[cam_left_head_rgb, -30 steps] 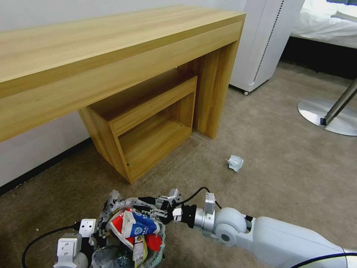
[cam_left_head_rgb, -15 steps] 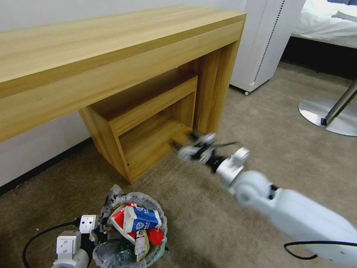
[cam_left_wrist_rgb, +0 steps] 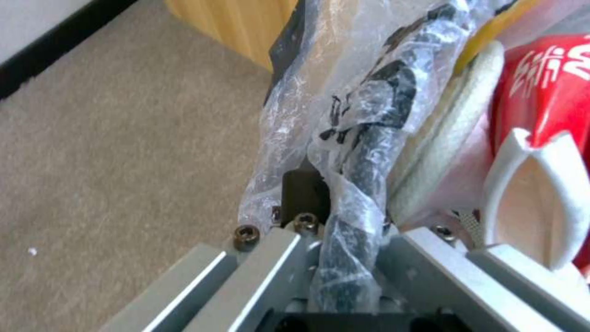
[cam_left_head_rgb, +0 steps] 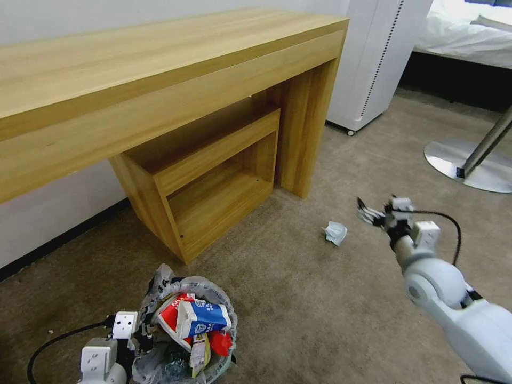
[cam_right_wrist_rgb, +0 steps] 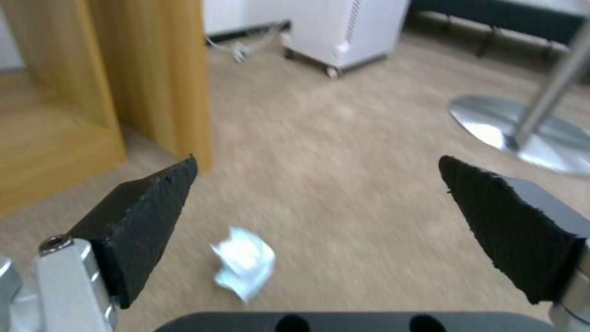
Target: Pick up the trash bin and place the garbage on the floor into it.
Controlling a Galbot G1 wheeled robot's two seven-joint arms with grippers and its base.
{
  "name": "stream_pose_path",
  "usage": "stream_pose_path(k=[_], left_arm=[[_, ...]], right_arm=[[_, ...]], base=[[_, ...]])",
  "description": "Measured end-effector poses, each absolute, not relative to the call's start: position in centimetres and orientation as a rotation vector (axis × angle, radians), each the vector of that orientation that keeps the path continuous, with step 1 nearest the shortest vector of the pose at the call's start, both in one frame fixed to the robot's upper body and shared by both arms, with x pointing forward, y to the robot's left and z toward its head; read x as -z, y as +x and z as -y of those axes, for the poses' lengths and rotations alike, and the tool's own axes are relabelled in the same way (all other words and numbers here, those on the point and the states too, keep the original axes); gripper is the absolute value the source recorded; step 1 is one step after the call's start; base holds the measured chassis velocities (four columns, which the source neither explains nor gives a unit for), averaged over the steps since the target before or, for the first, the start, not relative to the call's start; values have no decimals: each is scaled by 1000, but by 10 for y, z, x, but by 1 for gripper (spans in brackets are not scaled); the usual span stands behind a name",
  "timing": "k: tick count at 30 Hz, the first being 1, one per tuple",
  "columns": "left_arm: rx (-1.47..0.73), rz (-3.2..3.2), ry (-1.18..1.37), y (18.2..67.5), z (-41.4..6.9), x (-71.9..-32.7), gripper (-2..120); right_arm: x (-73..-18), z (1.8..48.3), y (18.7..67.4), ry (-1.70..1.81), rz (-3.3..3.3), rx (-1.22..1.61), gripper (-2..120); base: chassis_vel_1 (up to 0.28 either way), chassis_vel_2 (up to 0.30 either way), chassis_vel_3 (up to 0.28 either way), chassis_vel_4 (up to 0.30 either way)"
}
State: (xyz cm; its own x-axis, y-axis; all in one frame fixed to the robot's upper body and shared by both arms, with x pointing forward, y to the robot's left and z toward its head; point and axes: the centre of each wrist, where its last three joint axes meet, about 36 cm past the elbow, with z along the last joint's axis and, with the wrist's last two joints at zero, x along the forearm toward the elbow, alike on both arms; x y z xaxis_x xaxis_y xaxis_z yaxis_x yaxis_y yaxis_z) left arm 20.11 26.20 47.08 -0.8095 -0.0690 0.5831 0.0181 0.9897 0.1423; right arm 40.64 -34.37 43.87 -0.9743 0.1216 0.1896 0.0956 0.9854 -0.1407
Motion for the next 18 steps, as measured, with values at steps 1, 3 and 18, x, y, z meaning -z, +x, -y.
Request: stream_pose_path(k=[1, 3, 18], left_arm=[[190, 2508, 36, 200, -262, -471, 0], [197, 2510, 36, 199, -262, -471, 0], [189, 2532, 39, 191, -258, -472, 0]], right_arm=[[-435, 343, 403, -173, 2920, -196, 100], [-433, 343, 399, -180, 2913, -200, 100], [-420, 346, 388, -180, 2916, -342, 100]], base=[[0, 0, 0, 0], [-34, -30, -32, -28], [-93, -88, -96, -98]])
